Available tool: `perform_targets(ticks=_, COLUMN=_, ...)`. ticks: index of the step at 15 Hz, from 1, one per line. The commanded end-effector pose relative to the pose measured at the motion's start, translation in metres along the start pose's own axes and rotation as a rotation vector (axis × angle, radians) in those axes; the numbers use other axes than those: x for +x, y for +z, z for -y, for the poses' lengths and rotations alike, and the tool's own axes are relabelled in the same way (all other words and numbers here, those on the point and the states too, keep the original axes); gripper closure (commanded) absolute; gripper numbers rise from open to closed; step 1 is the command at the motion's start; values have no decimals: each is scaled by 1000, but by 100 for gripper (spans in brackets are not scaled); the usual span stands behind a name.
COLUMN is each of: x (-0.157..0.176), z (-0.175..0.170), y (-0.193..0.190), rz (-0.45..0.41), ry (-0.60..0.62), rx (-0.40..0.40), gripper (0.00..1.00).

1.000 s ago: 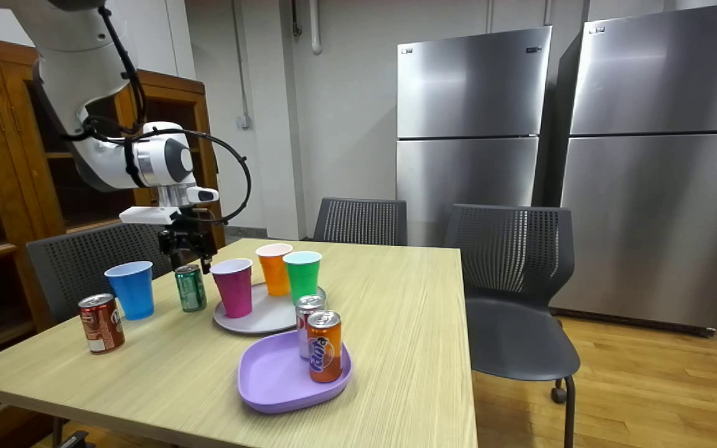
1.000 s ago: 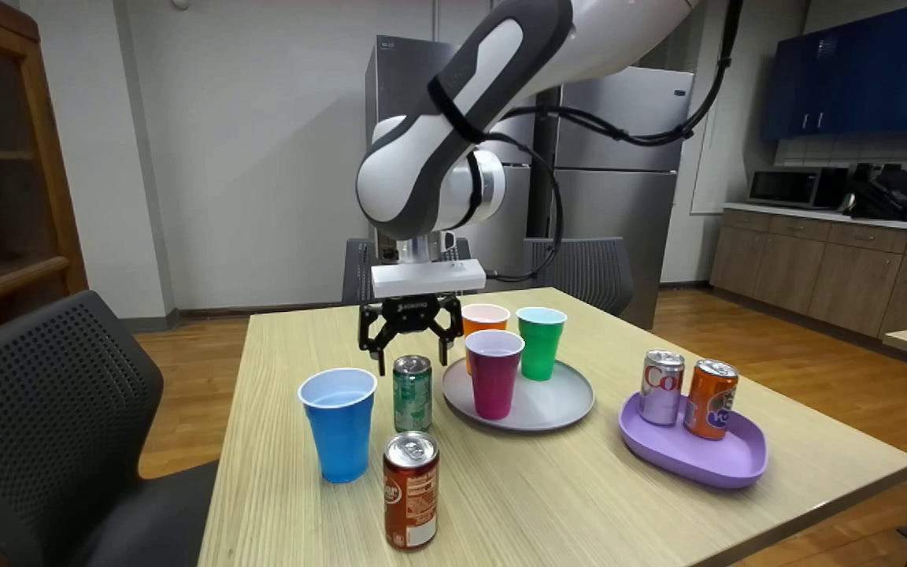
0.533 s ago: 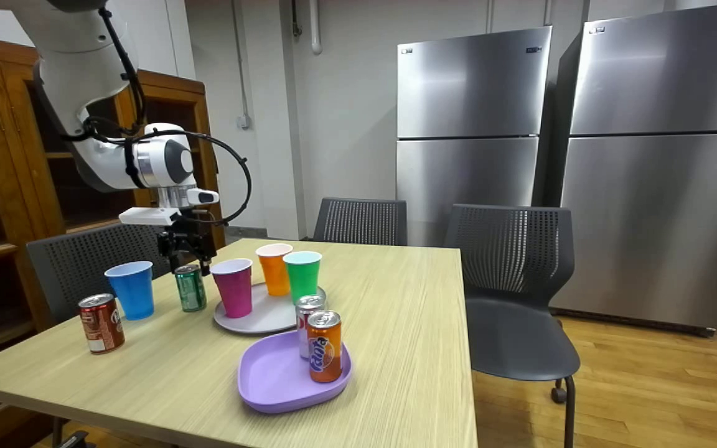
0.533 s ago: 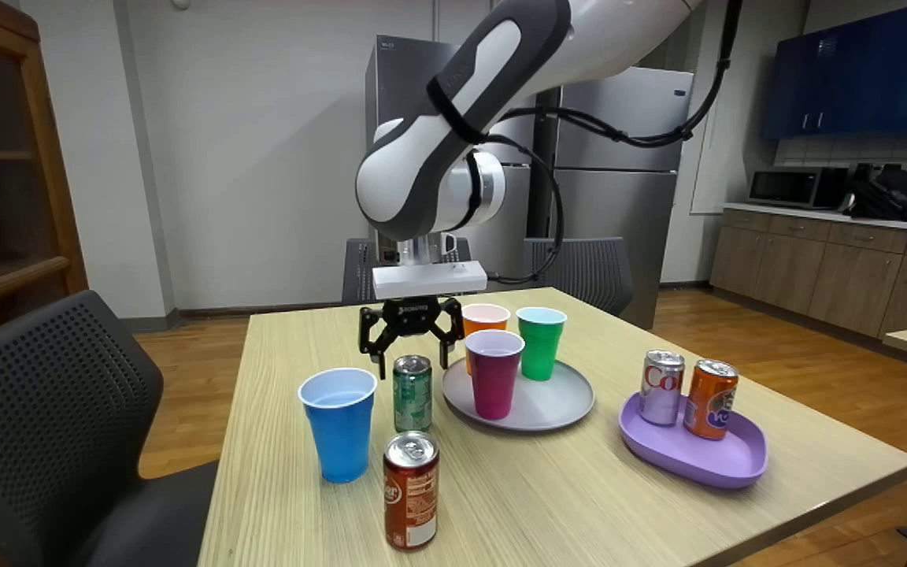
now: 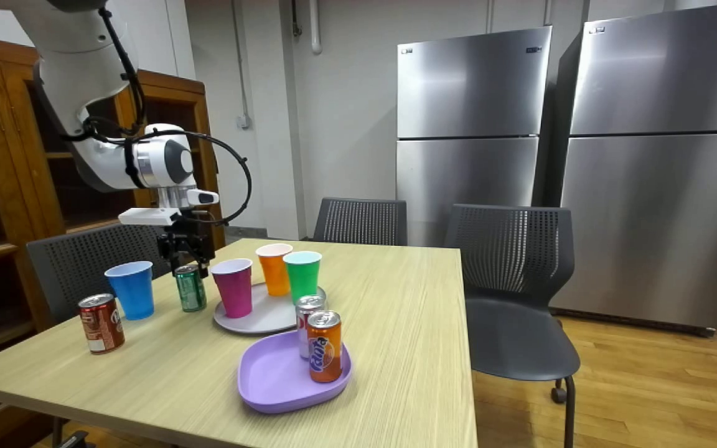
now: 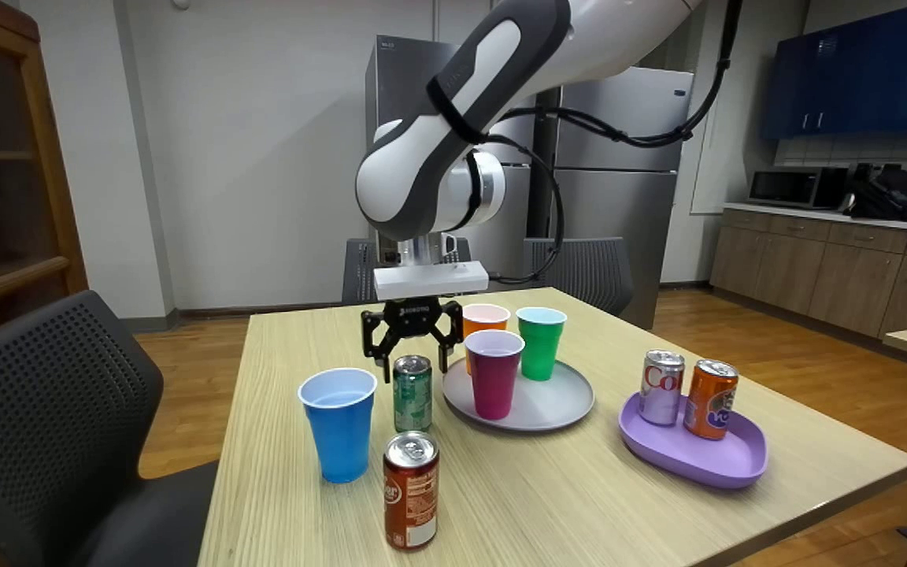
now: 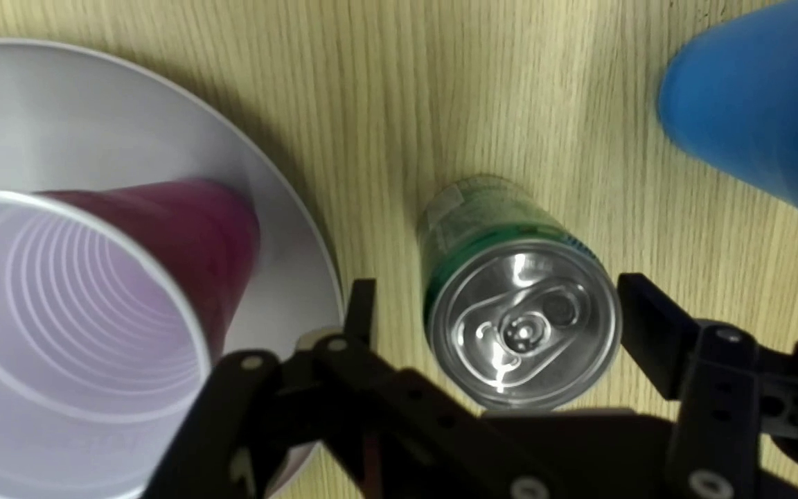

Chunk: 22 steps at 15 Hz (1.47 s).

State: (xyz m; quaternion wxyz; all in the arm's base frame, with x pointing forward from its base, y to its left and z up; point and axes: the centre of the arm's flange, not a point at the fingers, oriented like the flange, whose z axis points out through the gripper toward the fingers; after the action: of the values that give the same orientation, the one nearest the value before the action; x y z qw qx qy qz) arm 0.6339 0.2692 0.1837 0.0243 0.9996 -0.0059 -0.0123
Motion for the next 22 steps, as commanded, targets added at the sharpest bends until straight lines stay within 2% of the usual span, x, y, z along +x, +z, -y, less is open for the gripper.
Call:
perform_targets(ticks=1, x=-3, z=2, y=-6, rz=17, ry=-18, rx=-2, gripper=42)
perform_targets(ticks=3, x=-5, z=1, y=-9, rz=14, ry=-16, rx=-5, gripper=58)
perform_targets(ticks=4, x=-6, z=1, y=-11, rz=9, ry=-15, rx=-6, gripper=62)
perform_targets(ticks=13, x=-36, z=-5, y=-49, rz=-69, ry=-17, rx=8, gripper=62)
perform_targets(ticks=22, x=-107, z=-38, y=-64, rz=-90, ry=-9, rx=12, gripper=62)
